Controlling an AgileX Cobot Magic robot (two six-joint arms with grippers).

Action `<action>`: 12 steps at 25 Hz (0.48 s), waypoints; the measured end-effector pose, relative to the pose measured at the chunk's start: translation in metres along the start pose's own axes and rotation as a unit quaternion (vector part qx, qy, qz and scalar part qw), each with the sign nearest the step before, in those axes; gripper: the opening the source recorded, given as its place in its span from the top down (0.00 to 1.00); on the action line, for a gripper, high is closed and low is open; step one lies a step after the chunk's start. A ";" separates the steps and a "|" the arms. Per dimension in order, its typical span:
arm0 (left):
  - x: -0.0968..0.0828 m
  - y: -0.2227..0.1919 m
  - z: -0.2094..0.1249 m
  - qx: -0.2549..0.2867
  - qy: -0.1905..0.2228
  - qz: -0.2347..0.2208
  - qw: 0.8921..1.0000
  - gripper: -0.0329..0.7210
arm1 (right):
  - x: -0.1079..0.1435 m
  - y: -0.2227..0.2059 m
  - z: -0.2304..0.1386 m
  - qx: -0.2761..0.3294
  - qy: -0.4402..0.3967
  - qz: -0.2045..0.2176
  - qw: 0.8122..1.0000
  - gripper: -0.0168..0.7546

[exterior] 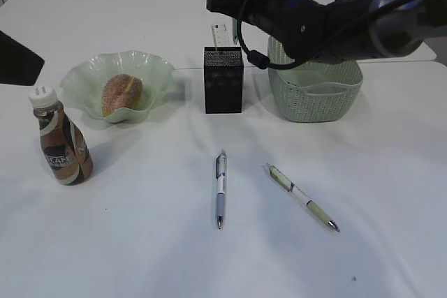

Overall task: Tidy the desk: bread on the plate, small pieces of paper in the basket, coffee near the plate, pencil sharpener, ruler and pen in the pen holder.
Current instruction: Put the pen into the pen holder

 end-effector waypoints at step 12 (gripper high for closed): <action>0.005 0.000 0.002 -0.008 -0.012 0.017 1.000 0.51 | -0.010 -0.020 -0.042 -0.051 0.032 0.036 0.998 0.83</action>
Point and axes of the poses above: a point on each arm's last joint axis where the gripper is mounted, y pointing back along that axis away from the gripper, x along the wrist's bending axis when the last joint is at zero, z = x × y, the point moved 5 cm from there along -y, pointing out along that axis toward the gripper, and after that the axes turned 15 degrees about -y, right-handed, at the moved point
